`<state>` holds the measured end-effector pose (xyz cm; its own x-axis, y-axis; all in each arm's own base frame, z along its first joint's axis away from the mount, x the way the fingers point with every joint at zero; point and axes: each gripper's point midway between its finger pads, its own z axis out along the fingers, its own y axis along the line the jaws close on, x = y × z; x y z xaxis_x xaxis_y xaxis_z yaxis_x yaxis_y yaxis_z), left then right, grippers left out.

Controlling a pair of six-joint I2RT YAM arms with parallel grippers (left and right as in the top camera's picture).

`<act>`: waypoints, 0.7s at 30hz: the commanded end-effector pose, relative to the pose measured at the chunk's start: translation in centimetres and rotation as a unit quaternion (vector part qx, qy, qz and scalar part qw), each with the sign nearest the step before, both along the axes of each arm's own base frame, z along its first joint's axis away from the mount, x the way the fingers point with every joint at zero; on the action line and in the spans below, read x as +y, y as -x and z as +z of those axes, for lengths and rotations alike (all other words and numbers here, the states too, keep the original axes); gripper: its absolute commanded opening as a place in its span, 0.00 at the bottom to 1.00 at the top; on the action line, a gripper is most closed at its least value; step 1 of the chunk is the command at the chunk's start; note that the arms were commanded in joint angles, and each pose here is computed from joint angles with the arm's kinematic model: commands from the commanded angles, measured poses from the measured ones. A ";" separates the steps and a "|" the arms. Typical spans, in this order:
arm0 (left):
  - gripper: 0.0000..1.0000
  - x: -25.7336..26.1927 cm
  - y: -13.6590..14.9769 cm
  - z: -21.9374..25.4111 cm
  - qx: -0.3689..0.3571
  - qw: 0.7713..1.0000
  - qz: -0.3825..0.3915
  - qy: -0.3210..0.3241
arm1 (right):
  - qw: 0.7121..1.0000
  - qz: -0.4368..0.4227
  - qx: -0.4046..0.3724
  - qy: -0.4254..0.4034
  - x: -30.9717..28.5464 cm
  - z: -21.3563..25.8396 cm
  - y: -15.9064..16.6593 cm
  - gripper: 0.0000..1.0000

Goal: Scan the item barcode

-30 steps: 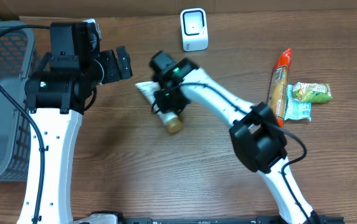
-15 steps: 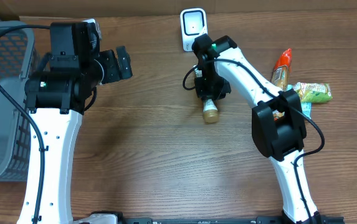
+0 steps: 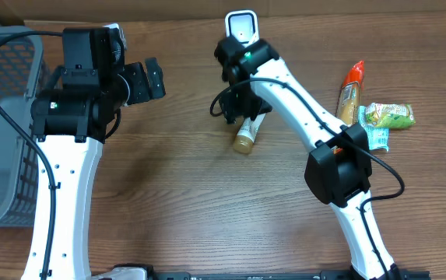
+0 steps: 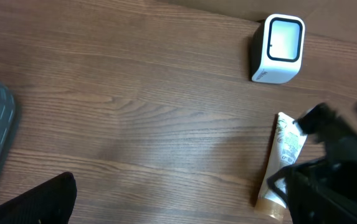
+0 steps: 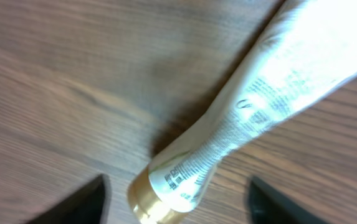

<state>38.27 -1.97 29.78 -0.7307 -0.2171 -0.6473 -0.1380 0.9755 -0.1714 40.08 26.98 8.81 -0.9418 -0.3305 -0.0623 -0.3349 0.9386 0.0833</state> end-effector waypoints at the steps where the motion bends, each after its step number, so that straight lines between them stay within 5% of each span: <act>1: 1.00 0.1 -0.1 0.4 -0.005 1.000 0.008 0.000 | 0.999 -0.047 -0.026 -0.003 -2.1 1.9 -2.2 0.91; 6: 0.99 0.1 -0.1 0.4 -0.005 1.000 0.008 0.000 | 0.992 -0.125 0.017 -0.025 -4.5 1.0 -2.6 1.00; 10: 1.00 0.1 -0.1 0.4 -0.005 1.000 0.008 0.000 | 0.988 -0.142 0.035 -0.051 -5.2 -0.3 -3.1 0.78; 15: 1.00 0.1 -0.1 0.4 -0.005 1.000 0.008 0.000 | 0.984 -0.141 0.054 -0.097 -4.2 -1.5 -3.3 0.25; 18: 0.99 0.1 -0.1 0.4 -0.005 1.000 0.008 0.000 | 0.984 -0.135 0.047 -0.110 -3.5 -1.4 -3.6 0.04; 21: 0.99 0.1 -0.1 0.4 -0.005 1.000 0.008 0.000 | 0.985 -0.123 0.041 -0.113 -3.1 -1.4 -3.7 0.04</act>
<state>38.26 -1.97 29.79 -0.7306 -0.2175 -0.6472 -0.1383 0.9754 -0.1717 44.21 22.59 6.93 -0.9989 -0.0421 -0.0225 -0.0467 0.9592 0.2787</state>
